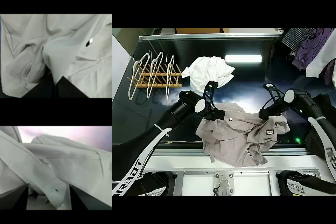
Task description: Fold the clothes and pants, and hang the long-sleeved shirts on hangers.
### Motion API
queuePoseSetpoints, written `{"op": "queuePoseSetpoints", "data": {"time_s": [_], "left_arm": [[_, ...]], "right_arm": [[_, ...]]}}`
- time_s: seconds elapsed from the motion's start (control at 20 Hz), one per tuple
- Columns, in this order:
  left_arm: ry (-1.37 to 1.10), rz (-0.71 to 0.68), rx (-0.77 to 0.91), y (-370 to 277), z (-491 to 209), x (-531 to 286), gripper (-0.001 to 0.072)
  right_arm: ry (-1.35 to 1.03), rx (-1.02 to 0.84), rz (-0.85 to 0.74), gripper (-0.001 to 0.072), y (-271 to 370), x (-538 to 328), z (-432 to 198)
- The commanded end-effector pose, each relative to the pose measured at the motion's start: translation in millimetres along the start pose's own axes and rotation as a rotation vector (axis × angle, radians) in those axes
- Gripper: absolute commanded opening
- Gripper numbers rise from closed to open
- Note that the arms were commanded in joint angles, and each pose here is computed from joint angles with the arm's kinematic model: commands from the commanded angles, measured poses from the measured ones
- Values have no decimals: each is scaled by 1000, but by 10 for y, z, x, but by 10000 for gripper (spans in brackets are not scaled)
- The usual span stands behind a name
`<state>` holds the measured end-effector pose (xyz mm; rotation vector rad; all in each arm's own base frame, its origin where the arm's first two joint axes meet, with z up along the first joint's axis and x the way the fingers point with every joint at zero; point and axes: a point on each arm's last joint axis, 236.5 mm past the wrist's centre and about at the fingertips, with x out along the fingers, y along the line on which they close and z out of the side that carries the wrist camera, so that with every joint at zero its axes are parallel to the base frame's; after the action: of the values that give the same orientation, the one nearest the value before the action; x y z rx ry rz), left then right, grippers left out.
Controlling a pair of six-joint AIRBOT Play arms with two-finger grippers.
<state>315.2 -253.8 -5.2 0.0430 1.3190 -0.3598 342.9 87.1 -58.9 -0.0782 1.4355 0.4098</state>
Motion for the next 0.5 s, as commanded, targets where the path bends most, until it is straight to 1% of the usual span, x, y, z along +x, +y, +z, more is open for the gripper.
{"op": "queuePoseSetpoints", "data": {"time_s": [0.0,0.1,0.15,0.2,0.25,0.3,0.35,0.45], "left_arm": [[4,3,2,10,-8,4,14],[5,4,2,11,-11,4,14],[7,4,2,13,-16,4,14],[10,6,3,16,-22,4,14],[13,8,3,21,-30,3,14],[16,10,5,27,-37,2,14],[7,14,15,39,-23,-23,14],[-45,41,32,126,103,-269,14]], "right_arm": [[96,-15,96,537,98,172,-89],[70,-13,104,535,137,145,-35],[54,-12,112,503,165,109,-4],[41,-16,114,369,182,66,18],[22,-21,109,200,190,5,46],[1,-30,98,50,187,-72,74],[-28,-49,64,12,144,-199,111],[-102,-76,-42,12,18,-633,199]]}}
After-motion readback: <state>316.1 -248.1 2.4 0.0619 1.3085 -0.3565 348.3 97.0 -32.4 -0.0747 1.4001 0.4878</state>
